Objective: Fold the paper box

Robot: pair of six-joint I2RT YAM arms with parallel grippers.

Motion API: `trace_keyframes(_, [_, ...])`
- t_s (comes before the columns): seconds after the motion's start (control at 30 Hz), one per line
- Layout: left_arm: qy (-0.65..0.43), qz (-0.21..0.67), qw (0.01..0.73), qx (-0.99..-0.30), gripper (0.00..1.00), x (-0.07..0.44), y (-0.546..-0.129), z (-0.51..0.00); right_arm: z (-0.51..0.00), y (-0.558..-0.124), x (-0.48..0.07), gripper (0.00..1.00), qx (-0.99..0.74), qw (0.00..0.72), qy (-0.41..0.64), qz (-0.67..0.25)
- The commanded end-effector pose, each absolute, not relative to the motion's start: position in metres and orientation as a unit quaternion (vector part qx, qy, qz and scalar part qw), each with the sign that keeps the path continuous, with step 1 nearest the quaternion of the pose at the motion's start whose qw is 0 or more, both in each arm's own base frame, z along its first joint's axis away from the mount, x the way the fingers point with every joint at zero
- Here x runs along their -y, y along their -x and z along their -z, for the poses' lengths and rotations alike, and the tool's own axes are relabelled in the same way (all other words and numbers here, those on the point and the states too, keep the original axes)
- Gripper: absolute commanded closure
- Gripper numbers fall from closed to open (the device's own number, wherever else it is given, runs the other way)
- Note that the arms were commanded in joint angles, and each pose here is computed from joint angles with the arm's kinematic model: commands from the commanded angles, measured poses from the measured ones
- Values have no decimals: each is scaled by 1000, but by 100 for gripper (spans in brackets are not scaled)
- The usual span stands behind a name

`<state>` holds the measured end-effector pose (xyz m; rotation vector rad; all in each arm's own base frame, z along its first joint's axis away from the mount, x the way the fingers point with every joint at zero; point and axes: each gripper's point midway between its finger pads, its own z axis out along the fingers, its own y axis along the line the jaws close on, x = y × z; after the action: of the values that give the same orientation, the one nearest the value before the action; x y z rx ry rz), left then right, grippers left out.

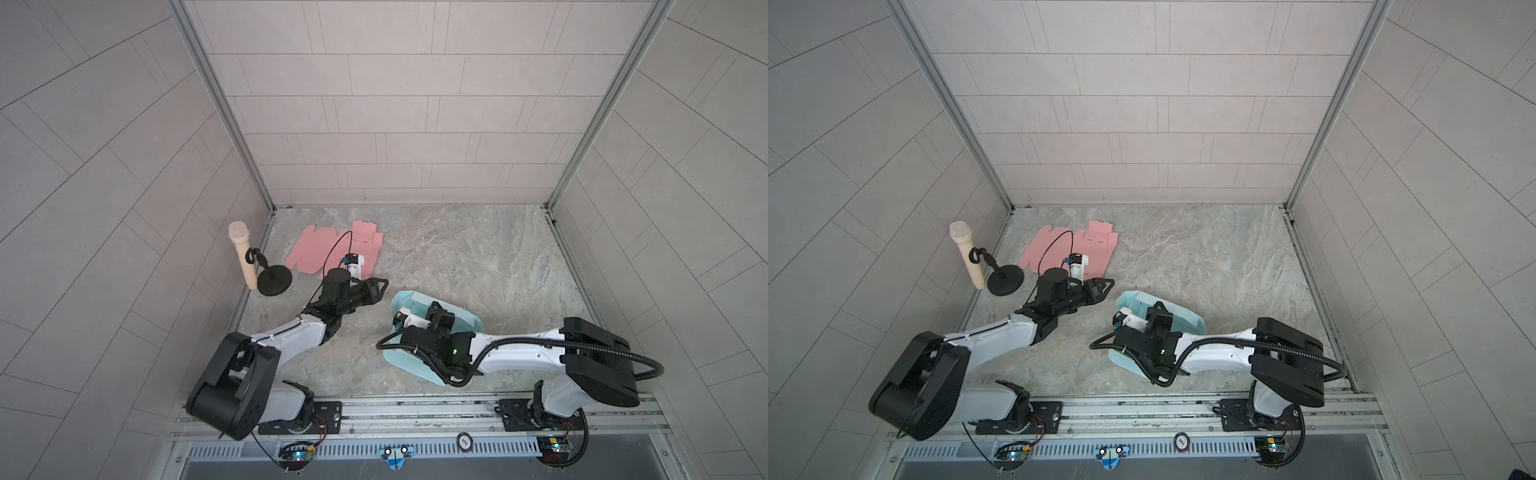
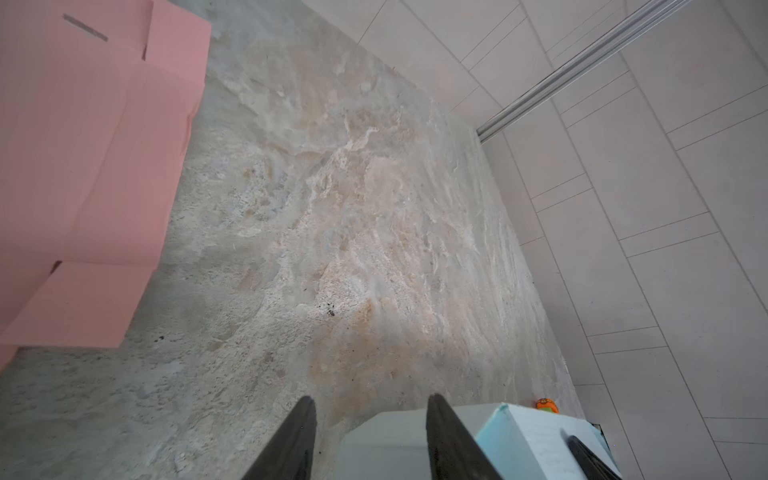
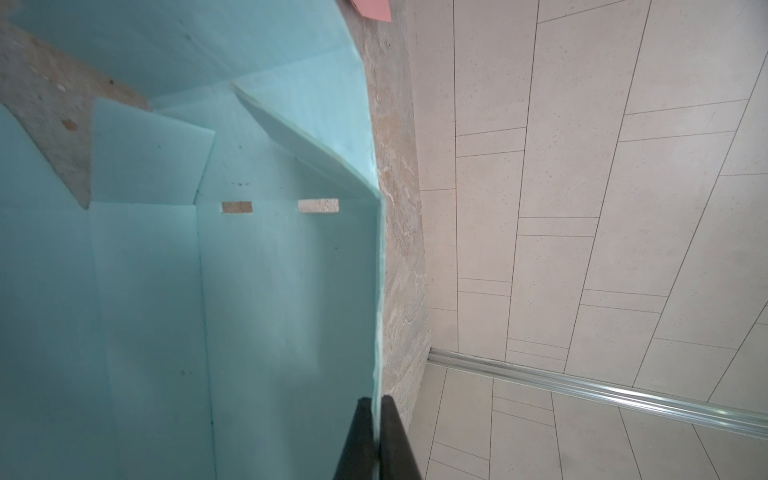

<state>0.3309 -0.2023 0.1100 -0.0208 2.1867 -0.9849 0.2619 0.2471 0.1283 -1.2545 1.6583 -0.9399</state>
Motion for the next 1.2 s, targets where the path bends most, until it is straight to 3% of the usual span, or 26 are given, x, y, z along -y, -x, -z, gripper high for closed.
trace_keyframes(0.0, [-14,384,344,-857,53,215,-336,-102,-136,-262,-246,100,-667,428,488,364])
trace_keyframes(0.63, [-78,438,320,-836,50,242,-262,-88,-127,-262,-247,100,-664,417,497,373])
trace_keyframes(1.17, [-118,434,352,-821,45,248,-256,-82,-118,-258,-252,99,-657,411,507,377])
